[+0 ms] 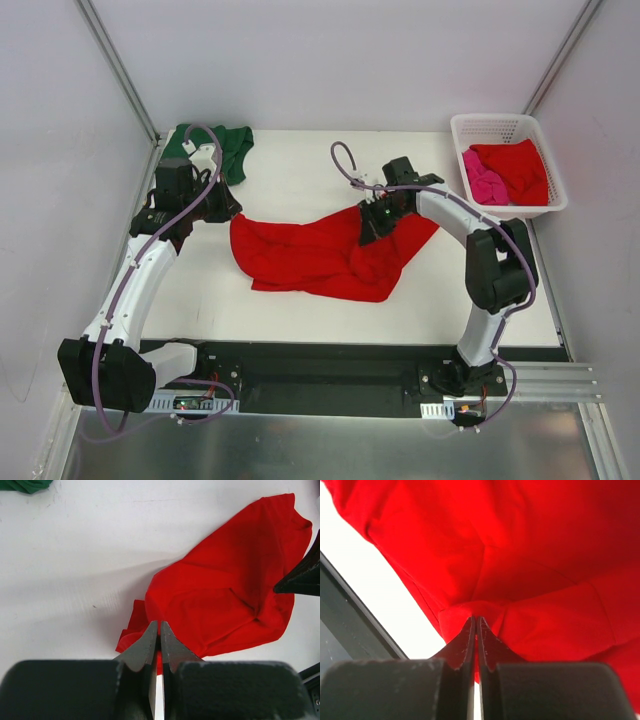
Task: Fold and stack the t-shirts
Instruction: Flatten the tshirt out
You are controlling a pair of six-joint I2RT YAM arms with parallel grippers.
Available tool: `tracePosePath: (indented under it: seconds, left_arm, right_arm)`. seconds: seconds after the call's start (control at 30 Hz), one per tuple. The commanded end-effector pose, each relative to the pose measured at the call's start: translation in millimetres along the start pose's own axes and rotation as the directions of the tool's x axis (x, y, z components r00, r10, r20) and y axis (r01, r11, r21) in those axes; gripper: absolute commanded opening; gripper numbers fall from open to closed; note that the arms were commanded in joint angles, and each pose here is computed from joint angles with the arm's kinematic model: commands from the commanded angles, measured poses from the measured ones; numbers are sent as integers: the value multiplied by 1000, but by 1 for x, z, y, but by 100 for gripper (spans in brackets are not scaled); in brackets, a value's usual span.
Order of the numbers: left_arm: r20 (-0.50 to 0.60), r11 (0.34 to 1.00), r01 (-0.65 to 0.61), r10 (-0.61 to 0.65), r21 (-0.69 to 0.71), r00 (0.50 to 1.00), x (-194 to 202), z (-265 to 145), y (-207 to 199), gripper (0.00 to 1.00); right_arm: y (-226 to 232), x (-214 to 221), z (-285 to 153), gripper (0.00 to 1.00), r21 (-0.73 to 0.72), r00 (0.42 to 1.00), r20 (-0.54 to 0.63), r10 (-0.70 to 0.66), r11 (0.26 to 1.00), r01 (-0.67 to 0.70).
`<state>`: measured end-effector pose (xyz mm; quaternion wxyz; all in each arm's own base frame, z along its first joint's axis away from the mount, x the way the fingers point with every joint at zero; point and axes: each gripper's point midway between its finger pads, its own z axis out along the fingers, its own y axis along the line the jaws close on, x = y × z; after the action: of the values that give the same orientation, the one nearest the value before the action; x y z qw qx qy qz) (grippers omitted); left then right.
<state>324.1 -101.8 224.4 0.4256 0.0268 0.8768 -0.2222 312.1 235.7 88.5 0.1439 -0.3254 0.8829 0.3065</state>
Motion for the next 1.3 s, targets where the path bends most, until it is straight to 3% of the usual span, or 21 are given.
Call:
tracePosePath:
  seconds: [0.0,0.2,0.4,0.73,0.9,1.13,1.27]
  left_arm:
    - [31,1000,-23,22,20,999,-6,-6,-6,0]
    - [18,999,-17,16,42,1000,-9,-15,-15,0]
    - [66,998,-55,53,27,996,-22,-48,-25,0]
    - [189,975,-141,108,174,976,-51,-130,-84,0]
    - [299,943,-223,145,247,943,-65,-186,-119,0]
    - [464,826,-389,179,408,867,-68,-282,-184,0]
    - [511,661,-501,202,558,835,-48,-339,-226,0]
  right_arm:
    - [10,-20,-35,1,108,996,86,27,994,-36]
    - [33,-45,-119,1,289,963,266,-46,957,-34]
    - [69,-55,-204,1,464,930,327,-167,886,-4]
    - [163,-52,-313,1,438,802,498,-331,894,97]
    - [207,-31,-361,1,417,697,597,-398,896,154]
    - [271,-1,-403,1,336,531,711,-461,886,319]
    - [318,24,-423,1,251,437,769,-466,849,465]
